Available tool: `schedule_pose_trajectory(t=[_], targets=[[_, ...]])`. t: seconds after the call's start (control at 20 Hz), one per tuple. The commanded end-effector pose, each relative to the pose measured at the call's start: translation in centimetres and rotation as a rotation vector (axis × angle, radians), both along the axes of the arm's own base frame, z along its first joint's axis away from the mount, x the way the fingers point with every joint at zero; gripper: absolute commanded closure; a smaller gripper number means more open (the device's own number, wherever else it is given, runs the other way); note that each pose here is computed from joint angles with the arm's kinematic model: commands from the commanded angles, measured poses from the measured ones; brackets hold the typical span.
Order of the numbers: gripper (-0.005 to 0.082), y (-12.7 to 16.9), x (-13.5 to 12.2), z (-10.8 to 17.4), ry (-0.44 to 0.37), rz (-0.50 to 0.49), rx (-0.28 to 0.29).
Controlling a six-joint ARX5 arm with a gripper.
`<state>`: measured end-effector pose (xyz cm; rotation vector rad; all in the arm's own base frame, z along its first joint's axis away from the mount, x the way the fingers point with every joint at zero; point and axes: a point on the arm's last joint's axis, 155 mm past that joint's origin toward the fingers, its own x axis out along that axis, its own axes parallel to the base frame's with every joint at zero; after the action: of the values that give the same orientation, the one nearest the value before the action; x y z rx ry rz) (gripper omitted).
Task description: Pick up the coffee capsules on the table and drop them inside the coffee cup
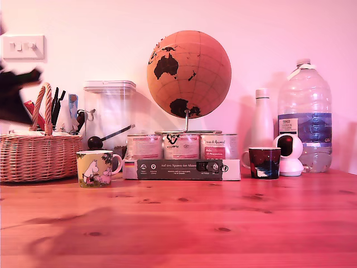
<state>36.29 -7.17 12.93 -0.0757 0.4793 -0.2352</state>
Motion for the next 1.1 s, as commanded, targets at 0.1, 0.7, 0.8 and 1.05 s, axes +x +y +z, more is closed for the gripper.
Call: schedule_pose_trajectory(t=[0.1,0.7,0.8,1.05], targets=[[0.0791,0.9,-2.0,-1.4,0.004,0.031,-0.028],[0.0791,2.0,-8.2,-3.5,-0.067,0.077,-0.106],[0.0791,2.2,-8.8,-3.6,-0.064,0.082,-0.108],[0.0791,2.6,-10.2,-2.2,-0.113,0.092,-0.11]])
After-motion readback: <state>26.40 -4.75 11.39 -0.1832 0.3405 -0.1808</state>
